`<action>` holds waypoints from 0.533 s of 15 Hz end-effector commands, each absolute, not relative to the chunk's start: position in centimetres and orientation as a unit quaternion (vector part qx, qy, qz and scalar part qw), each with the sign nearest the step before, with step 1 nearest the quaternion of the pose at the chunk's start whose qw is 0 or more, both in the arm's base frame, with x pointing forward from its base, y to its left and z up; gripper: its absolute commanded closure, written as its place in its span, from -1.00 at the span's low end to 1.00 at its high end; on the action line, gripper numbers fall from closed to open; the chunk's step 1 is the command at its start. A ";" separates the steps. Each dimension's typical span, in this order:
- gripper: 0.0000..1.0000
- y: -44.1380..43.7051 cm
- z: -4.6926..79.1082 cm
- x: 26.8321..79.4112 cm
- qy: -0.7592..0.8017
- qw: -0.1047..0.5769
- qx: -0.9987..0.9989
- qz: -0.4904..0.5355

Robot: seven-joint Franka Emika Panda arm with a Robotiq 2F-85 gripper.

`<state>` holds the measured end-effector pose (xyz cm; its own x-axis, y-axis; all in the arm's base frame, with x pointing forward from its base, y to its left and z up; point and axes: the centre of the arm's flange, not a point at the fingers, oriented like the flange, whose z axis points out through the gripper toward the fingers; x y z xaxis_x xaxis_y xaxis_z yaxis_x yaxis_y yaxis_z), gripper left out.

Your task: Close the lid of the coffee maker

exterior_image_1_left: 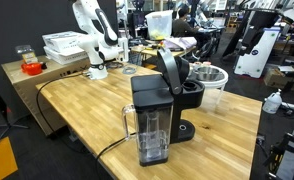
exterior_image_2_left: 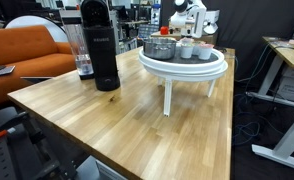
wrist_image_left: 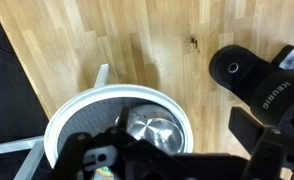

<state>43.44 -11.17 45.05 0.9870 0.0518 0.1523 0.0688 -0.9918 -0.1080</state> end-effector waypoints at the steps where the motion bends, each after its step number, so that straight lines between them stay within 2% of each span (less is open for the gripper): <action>1: -1.00 -10.0 45.0 43.2 -0.039 0.075 -0.994 -0.073; 8: -1.00 1.7 48.5 46.9 -0.032 0.284 -0.952 -0.109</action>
